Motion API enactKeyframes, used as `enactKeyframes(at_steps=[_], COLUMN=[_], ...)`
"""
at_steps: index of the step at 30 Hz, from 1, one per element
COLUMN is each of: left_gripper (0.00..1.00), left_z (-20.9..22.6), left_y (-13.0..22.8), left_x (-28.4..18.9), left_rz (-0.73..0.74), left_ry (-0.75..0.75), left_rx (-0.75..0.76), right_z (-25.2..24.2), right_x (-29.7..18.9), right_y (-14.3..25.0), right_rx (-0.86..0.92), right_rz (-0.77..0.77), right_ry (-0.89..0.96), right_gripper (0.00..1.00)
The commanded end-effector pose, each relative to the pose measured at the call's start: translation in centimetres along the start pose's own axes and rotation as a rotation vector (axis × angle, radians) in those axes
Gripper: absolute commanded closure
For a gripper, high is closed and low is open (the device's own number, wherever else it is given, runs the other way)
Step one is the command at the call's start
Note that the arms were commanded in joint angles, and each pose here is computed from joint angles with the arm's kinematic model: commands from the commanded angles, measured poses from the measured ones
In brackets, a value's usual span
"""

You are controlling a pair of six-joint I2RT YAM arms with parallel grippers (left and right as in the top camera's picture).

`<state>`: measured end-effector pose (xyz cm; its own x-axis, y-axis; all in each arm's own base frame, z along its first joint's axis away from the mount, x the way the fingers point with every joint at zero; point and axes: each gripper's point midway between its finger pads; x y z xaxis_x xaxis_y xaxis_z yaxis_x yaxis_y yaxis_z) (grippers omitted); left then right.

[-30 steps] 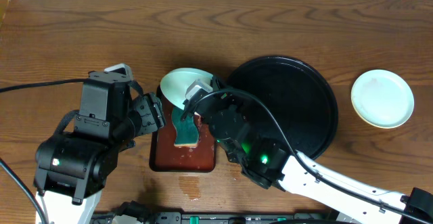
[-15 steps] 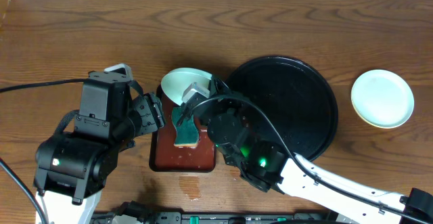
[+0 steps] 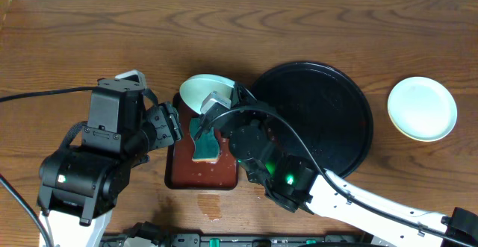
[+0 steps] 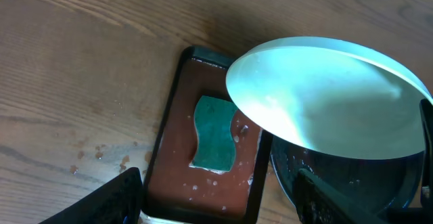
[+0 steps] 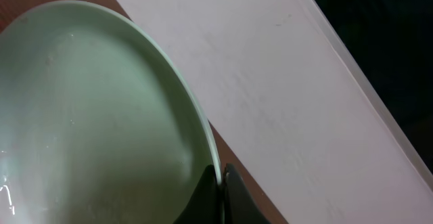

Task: Clean dirty plates on tray and stack at the side
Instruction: 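Lift the pale plate with right gripper and tilt it over the small tray, then carry the pale plate right and stack it on the plate pile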

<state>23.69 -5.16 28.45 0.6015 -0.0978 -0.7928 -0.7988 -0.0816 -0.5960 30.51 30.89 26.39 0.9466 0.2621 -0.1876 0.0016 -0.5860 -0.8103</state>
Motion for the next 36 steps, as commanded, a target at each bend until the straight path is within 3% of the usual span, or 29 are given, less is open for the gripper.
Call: enactKeyframes(at_steps=[1, 9, 17, 22, 27, 32, 36], left_gripper=[0.28, 0.28, 0.27, 0.27, 0.27, 0.27, 0.27], left_z=[0.1, 0.1, 0.1, 0.0, 0.0, 0.0, 0.0], left_y=[-0.3, -0.3, -0.3, -0.3, -0.3, -0.2, -0.2], left_x=[-0.4, -0.4, -0.3, 0.0, 0.6, 0.8, 0.8], left_rz=[-0.010, -0.011, -0.008, 0.002, 0.020, 0.030, 0.029], left_ry=[0.001, 0.001, 0.001, -0.003, -0.007, -0.010, -0.010], left_rx=[-0.003, -0.003, -0.003, -0.002, -0.001, -0.001, -0.001], right_z=[-0.8, -0.8, 0.5, -4.8, -9.8, -14.7, -20.1], right_x=[-0.6, -0.5, 0.2, -0.3, 0.1, -0.4, -1.3], right_y=[-1.0, -0.5, 4.7, 4.7, 8.8, 16.7, 21.9], right_rx=[0.021, 0.059, 0.294, 0.369, 0.635, 1.028, 1.265], right_rz=[-0.019, -0.002, 0.183, 0.174, 0.283, 0.507, 0.561], right_ry=[0.026, 0.028, -0.052, 0.132, 0.125, 0.111, 0.136], right_gripper=[0.99, 0.99, 0.99, 0.99, 0.99, 0.99, 0.99])
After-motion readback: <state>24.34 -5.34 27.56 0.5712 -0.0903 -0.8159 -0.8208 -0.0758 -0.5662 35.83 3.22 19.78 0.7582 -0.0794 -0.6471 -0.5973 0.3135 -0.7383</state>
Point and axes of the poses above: each gripper's point midway between its finger pads, its own x axis out along the fingers, its own z axis along the line the jaws close on, y = z × x, and after that the axes turned 13 degrees about x, right-handed
